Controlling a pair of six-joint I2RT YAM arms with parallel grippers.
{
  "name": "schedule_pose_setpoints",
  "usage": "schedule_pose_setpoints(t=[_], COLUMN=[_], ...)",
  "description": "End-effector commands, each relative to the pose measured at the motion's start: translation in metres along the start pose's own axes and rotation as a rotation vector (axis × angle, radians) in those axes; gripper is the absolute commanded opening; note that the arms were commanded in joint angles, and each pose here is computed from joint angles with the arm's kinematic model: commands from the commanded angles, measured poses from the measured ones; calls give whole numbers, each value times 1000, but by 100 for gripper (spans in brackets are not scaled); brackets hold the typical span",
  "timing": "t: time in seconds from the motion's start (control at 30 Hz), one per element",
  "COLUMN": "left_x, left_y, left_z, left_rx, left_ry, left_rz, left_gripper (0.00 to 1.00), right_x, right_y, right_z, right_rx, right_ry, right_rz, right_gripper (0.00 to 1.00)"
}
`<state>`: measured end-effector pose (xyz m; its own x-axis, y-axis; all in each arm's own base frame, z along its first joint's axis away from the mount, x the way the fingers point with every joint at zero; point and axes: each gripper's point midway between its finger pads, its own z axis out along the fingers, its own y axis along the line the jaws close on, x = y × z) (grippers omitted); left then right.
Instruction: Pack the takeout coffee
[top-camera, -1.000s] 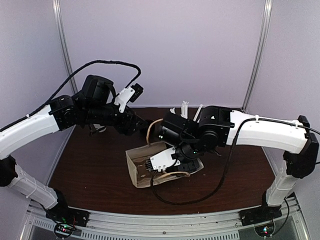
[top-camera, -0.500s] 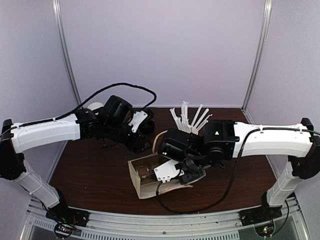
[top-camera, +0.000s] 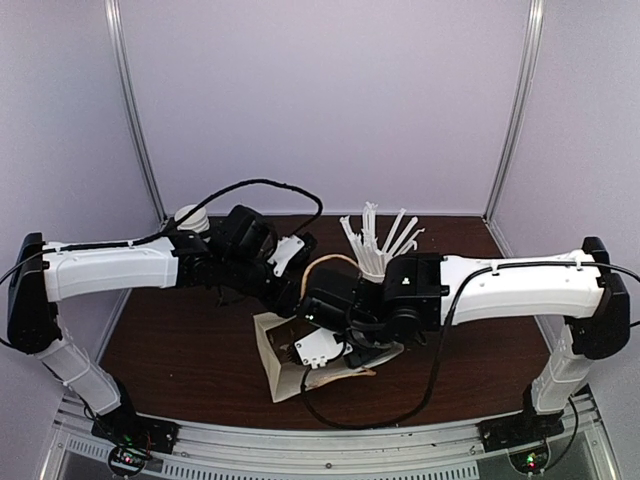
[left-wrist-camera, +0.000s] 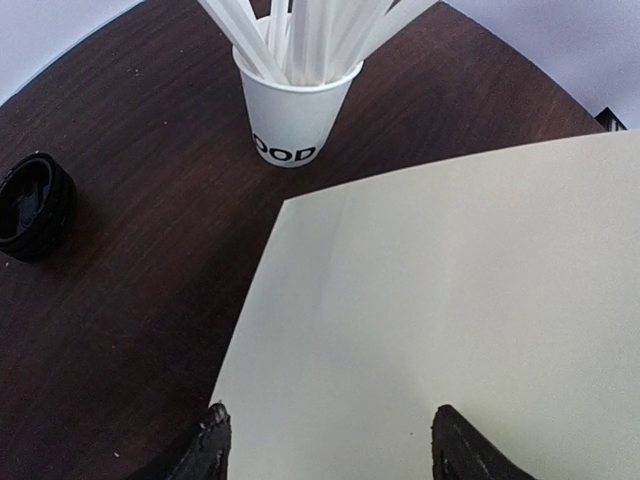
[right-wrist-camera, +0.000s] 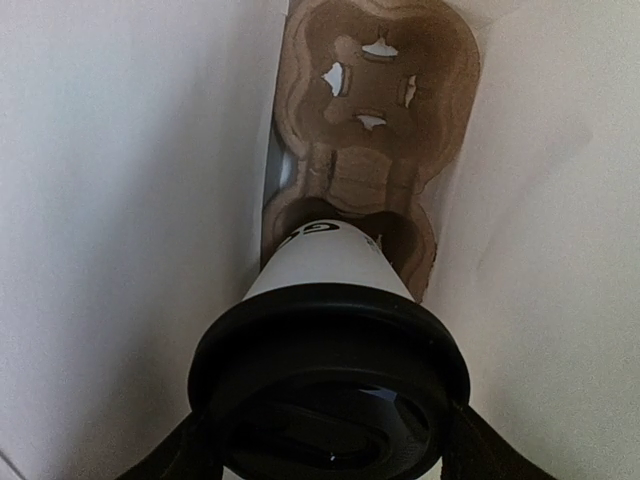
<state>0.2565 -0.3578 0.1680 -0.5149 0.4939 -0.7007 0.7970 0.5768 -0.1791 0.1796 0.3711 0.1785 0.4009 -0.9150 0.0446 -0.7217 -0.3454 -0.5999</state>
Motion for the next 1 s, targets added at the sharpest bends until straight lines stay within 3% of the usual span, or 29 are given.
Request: schedule_pose_setpoints(t=[0.0, 0.53, 0.73, 0.97], left_x=[-20, -16, -21, -32], left_y=[-9, 11, 54, 114], left_z=[-12, -5, -9, 14], left_rx=[51, 25, -18, -94], left_ry=[-95, -70, -92, -86], left_rz=[-18, -28, -77, -169], left_gripper=[70, 70, 70, 70], right_x=[0, 4, 8, 7], right_y=[-14, -28, -34, -45], right_z=[4, 21, 34, 33], right_rx=[61, 91, 92, 110], right_ry=[29, 49, 59, 55], right_rz=[2, 18, 32, 48], right_gripper=[61, 60, 61, 61])
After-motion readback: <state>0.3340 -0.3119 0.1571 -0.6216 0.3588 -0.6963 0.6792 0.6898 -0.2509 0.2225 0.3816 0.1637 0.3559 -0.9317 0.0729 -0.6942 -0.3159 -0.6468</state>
